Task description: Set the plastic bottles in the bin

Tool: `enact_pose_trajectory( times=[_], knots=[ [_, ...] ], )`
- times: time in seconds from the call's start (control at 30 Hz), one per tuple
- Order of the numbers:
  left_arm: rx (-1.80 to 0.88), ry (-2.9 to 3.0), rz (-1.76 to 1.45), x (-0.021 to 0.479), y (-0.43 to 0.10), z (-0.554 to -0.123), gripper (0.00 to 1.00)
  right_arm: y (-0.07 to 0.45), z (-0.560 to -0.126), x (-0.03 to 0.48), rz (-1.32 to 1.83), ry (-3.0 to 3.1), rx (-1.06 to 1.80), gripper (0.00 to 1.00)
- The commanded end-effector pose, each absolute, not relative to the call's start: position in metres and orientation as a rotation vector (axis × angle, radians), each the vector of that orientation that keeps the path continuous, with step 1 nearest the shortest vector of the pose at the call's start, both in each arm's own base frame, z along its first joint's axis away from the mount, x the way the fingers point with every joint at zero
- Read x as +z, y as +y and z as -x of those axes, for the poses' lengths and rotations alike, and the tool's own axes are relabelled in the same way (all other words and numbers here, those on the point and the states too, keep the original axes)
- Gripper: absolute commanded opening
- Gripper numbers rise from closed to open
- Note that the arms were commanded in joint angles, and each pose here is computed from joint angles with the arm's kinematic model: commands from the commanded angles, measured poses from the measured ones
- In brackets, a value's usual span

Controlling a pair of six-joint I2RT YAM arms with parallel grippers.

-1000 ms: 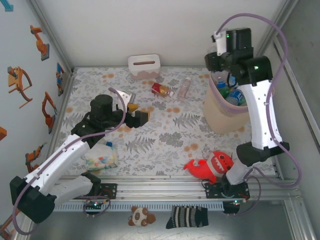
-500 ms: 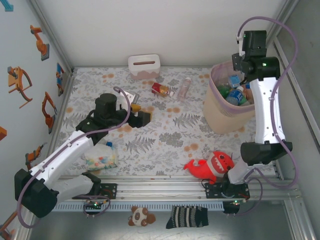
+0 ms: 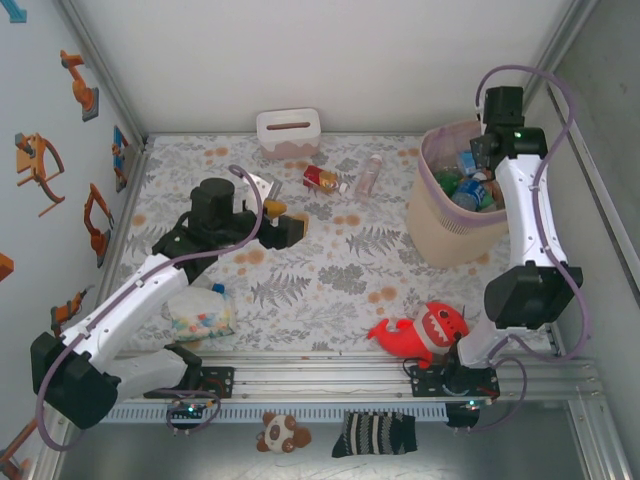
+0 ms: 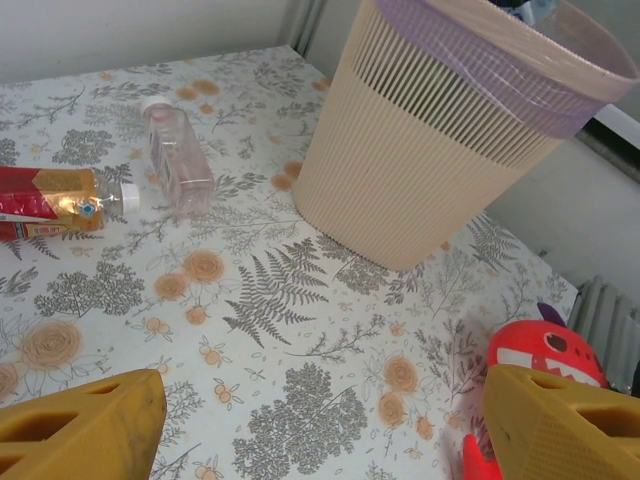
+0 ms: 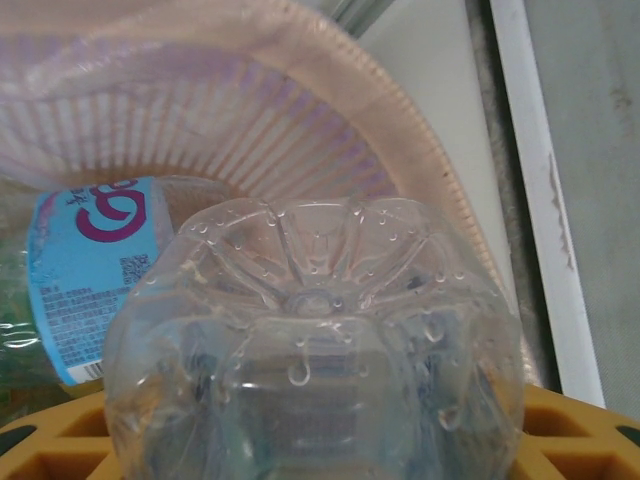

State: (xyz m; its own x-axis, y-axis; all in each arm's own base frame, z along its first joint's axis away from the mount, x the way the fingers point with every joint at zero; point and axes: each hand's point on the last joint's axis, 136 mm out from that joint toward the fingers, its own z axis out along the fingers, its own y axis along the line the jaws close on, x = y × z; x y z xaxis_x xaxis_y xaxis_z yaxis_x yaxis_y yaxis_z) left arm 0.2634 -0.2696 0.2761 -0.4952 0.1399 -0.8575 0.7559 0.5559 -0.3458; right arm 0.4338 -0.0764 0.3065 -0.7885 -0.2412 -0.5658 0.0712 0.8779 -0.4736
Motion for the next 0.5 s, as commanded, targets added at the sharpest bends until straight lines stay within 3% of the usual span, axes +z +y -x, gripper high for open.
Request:
enact_pose_trajectory(
  times=[0.0, 0.47],
  knots=[
    [-0.963, 1.937, -0.76, 0.285, -0.275, -0.26, 0.82, -0.074, -0.444, 0.29, 0.1, 2.415, -0.562, 0.57],
    [-0.979, 1.941, -0.735, 0.283, -0.274, -0.259, 0.82, -0.065, -0.45, 0.209, 0.089, 2.604, -0.467, 0.57]
  ],
)
